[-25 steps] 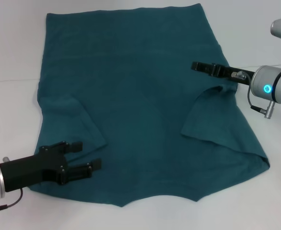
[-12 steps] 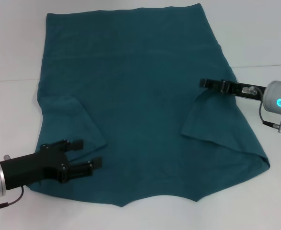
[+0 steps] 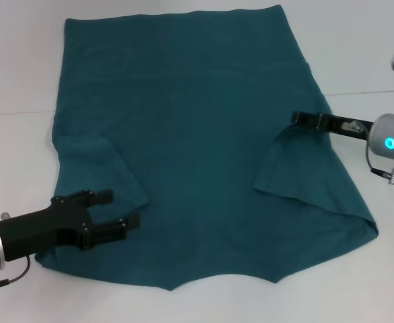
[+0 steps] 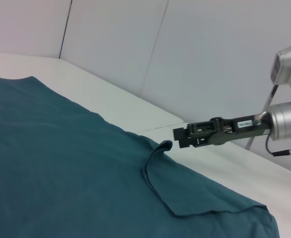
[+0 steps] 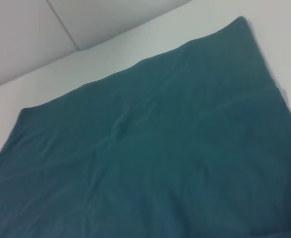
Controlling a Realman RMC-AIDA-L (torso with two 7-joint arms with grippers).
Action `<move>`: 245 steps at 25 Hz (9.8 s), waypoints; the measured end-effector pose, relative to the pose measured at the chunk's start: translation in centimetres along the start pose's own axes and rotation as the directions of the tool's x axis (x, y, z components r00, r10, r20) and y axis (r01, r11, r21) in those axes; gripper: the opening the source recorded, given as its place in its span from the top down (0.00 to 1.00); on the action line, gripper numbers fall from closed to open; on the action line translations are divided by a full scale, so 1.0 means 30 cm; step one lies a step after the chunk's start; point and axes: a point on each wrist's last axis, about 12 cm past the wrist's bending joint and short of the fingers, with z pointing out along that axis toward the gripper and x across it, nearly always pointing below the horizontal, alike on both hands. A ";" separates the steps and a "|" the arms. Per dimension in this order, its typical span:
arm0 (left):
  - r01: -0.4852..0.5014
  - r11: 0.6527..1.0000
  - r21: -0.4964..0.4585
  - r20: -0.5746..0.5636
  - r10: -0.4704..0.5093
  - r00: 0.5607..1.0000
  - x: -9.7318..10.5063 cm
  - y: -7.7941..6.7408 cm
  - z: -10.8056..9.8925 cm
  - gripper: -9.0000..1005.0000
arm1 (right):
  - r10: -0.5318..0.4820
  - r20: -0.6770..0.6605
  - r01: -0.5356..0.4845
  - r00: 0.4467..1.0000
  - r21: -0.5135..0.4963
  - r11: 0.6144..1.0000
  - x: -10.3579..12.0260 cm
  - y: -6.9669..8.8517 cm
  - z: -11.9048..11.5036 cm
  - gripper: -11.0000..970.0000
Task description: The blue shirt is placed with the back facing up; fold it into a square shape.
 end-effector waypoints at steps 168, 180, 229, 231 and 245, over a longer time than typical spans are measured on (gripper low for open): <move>0.275 0.929 -0.249 -0.210 -0.329 0.921 0.038 0.084 -0.150 0.13 | -0.378 -0.022 0.321 0.926 -0.482 0.815 0.071 0.007 -0.202 0.04; 0.265 0.886 -0.380 -0.217 -0.364 0.906 0.069 0.121 -0.151 0.13 | -0.373 -0.023 0.317 0.928 -0.481 0.818 0.069 0.006 -0.203 0.04; 0.247 0.957 -0.152 -0.362 -0.286 0.887 0.009 0.034 -0.026 0.13 | -0.360 -0.004 0.316 0.933 -0.471 0.824 0.058 -0.008 -0.214 0.04; 0.247 0.957 -0.151 -0.363 -0.286 0.887 0.007 0.034 -0.025 0.13 | -0.361 -0.004 0.316 0.933 -0.470 0.824 0.058 -0.008 -0.215 0.04; 0.257 0.957 -0.137 -0.369 -0.290 0.883 0.006 0.029 -0.022 0.13 | -0.353 -0.002 0.311 0.936 -0.467 0.828 0.059 -0.014 -0.218 0.04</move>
